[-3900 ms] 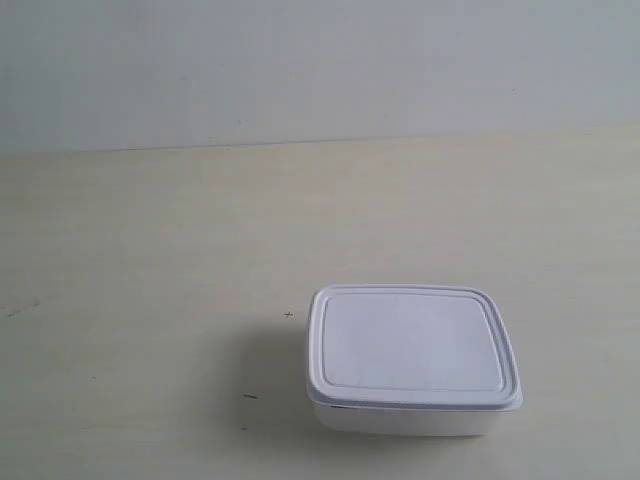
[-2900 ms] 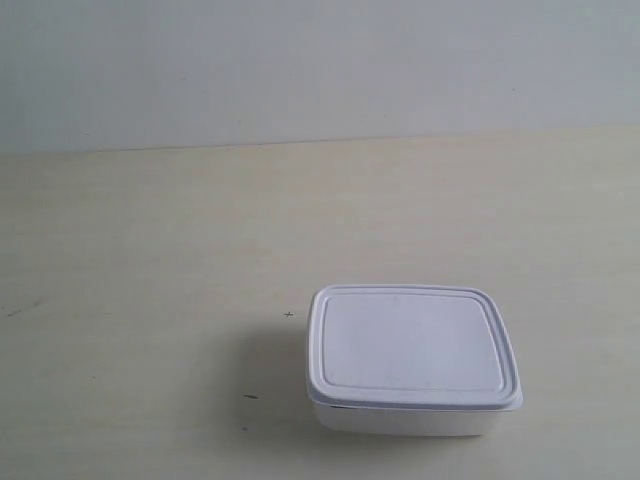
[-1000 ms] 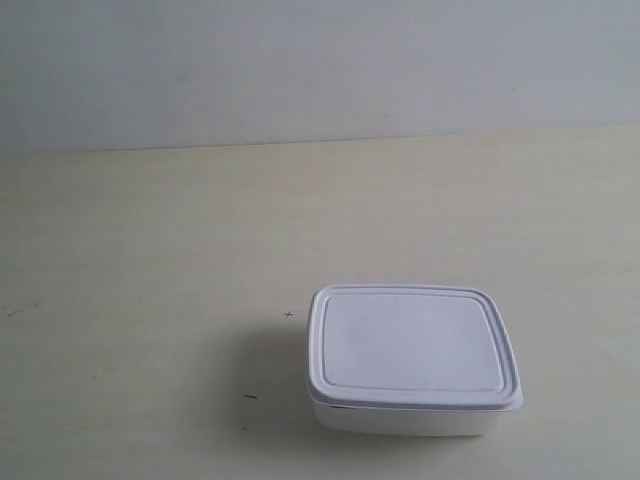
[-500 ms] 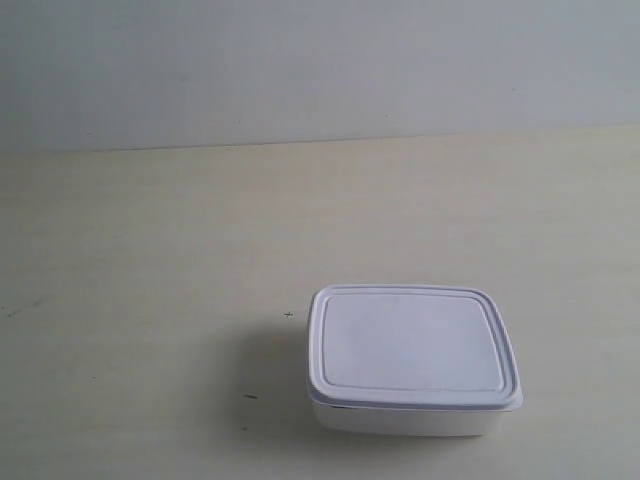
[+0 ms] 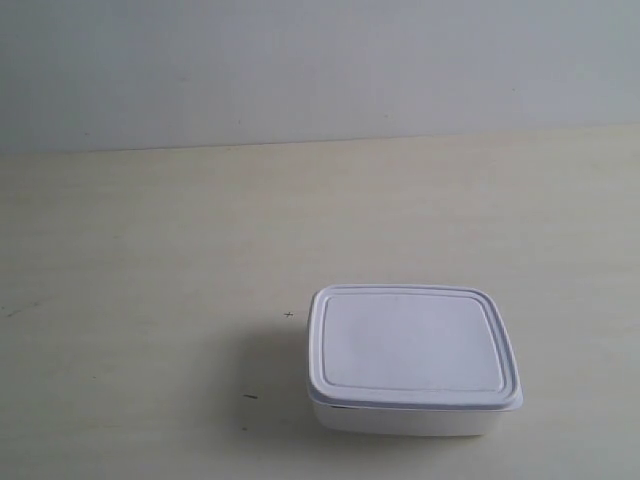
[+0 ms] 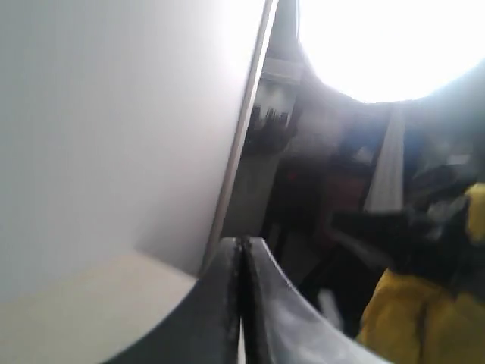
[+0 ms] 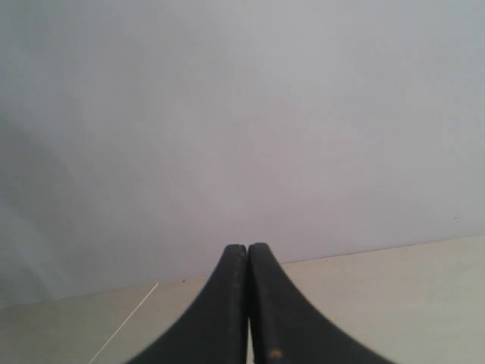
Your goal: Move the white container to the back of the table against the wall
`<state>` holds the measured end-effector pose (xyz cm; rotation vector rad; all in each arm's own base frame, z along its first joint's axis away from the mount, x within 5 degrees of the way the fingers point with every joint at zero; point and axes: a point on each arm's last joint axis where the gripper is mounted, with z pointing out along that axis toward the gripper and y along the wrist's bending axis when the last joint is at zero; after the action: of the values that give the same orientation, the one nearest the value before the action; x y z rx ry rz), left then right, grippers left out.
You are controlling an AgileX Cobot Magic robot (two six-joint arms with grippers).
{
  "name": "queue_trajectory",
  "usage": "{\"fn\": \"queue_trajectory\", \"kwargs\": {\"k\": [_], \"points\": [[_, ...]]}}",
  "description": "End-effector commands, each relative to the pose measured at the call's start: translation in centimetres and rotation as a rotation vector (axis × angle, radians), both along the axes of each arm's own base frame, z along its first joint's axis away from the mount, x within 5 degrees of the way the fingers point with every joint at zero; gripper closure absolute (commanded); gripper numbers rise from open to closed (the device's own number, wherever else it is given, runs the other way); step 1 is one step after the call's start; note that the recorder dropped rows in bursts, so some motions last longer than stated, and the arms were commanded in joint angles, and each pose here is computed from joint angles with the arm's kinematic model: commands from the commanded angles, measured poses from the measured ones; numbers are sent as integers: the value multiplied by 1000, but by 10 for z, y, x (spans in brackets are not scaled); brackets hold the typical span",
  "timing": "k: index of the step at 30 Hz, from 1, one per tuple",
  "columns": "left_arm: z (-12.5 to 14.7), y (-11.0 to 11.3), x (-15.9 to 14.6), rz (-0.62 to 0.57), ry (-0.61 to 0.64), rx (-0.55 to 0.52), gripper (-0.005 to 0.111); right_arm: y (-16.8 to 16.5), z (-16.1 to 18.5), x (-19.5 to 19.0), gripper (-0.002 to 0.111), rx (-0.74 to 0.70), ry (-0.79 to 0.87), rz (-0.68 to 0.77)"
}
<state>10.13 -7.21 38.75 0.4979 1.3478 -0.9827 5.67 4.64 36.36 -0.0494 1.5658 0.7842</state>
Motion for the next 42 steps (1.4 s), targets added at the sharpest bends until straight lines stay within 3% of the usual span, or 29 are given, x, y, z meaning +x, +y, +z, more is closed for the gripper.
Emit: {"fn": "queue_trajectory", "kwargs": {"k": [1, 4, 6, 14, 16, 23, 29, 35, 42], "points": [[25, 12, -4, -33, -1, -421, 107, 1, 2, 0, 108, -10, 0, 8], [37, 23, -7, -49, -4, -636, 107, 1, 2, 0, 108, -11, 2, 12], [42, 28, -10, -59, -14, -718, 107, 1, 1, -1, 108, -12, 4, 16], [42, 24, -18, -75, -44, -669, 107, 1, 1, -1, 108, -16, 5, 16], [49, 33, -19, -88, -43, -815, 107, 2, 1, -1, 108, -20, 11, 29], [62, 57, -16, -87, -14, -1162, 107, 1, -2, 0, 108, -60, 15, 14], [58, 58, 27, 11, 111, -1169, 107, 1, -7, 12, 108, -94, 79, 19], [17, 61, 96, 226, 386, -1186, 107, 2, -17, 35, 108, -101, 196, 47], [1, 63, 110, 324, 494, -1174, 107, 1, -15, 33, 108, -96, 179, 41]]}}
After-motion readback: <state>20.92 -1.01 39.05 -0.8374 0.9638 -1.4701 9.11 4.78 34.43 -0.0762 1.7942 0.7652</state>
